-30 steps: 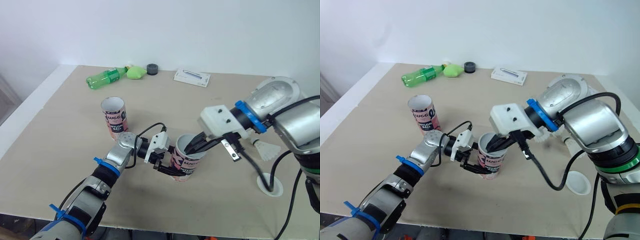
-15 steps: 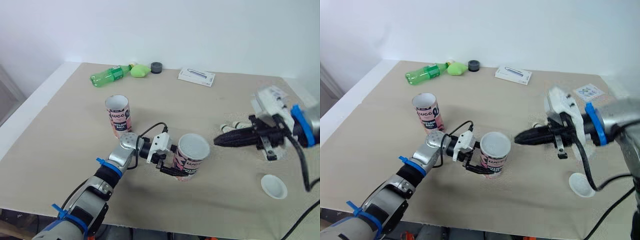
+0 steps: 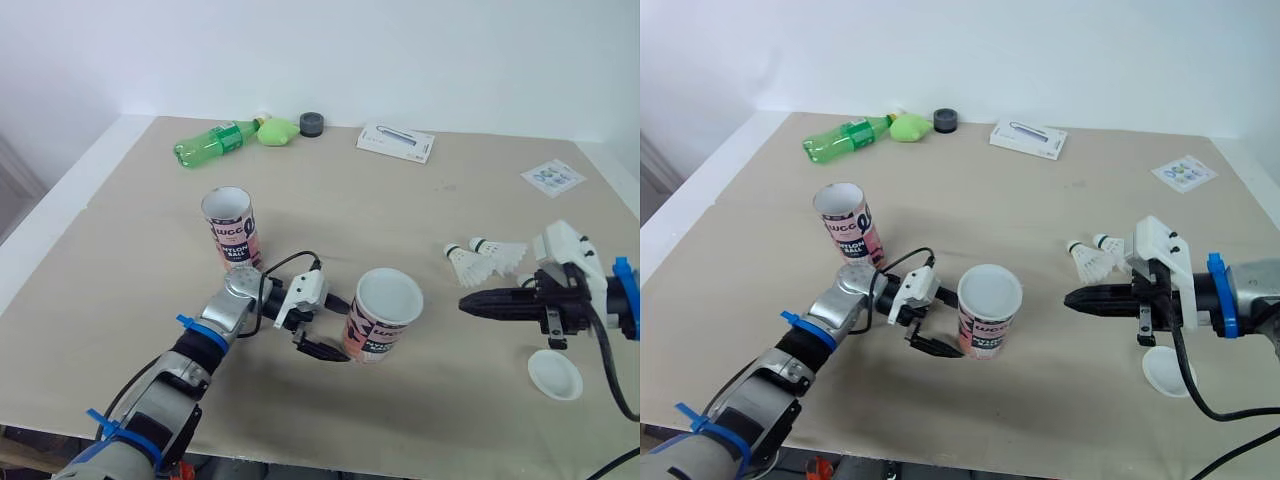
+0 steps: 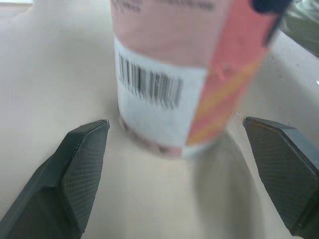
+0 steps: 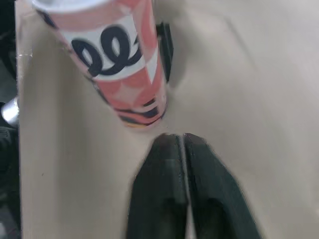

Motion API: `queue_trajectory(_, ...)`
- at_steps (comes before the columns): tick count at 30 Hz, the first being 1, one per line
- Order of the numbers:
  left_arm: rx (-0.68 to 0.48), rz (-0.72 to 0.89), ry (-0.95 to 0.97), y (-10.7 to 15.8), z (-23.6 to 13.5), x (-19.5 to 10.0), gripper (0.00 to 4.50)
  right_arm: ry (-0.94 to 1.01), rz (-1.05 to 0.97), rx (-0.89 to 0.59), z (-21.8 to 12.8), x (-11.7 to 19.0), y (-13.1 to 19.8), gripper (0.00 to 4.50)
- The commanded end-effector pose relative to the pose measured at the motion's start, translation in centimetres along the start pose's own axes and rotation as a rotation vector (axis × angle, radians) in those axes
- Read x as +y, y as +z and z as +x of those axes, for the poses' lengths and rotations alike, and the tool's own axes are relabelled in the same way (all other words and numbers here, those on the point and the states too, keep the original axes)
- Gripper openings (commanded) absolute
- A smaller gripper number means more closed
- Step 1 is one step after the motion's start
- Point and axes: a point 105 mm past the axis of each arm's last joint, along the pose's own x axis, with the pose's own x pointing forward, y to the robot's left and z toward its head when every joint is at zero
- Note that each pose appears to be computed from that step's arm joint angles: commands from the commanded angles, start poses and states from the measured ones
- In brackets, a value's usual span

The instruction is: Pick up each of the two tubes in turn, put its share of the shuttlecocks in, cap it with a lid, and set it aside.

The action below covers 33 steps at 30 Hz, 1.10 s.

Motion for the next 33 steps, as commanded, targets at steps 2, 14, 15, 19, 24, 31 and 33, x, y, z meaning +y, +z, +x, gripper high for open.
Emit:
queue_trajectory(2, -0.024, 0.034, 0.030, 1.3, -1.8, -0.9, 4.50, 0.010, -0.006, 0.002, 0.1, 1.4, -0.5, 2.25)
queue_trajectory(14, -0.101, 0.051, 0.261, 5.2, -7.5, -5.7, 4.50, -0.071, 0.043, -0.057, 4.4, 2.5, -2.8, 4.43)
queue_trajectory(15, -0.111, 0.067, 0.289, 5.6, -7.9, -6.0, 4.50, -0.079, 0.048, -0.081, 4.6, 2.6, -2.7, 4.43)
queue_trajectory(19, -0.180, 0.035, 0.397, 7.4, -9.7, -6.3, 4.50, -0.088, 0.073, -0.151, 6.6, 3.3, -2.7, 4.43)
queue_trajectory(24, -0.174, 0.006, 0.410, 8.3, -10.7, -7.1, 4.50, -0.060, 0.114, -0.149, 8.5, 3.9, -3.8, 4.43)
queue_trajectory(31, -0.097, -0.023, 0.394, 7.0, -11.0, -8.4, 4.50, -0.029, 0.082, -0.216, 9.8, 2.9, -2.2, 4.43)
queue_trajectory(33, -0.098, -0.024, 0.391, 7.0, -10.8, -8.5, 4.50, -0.028, 0.080, -0.217, 10.0, 2.8, -2.1, 4.43)
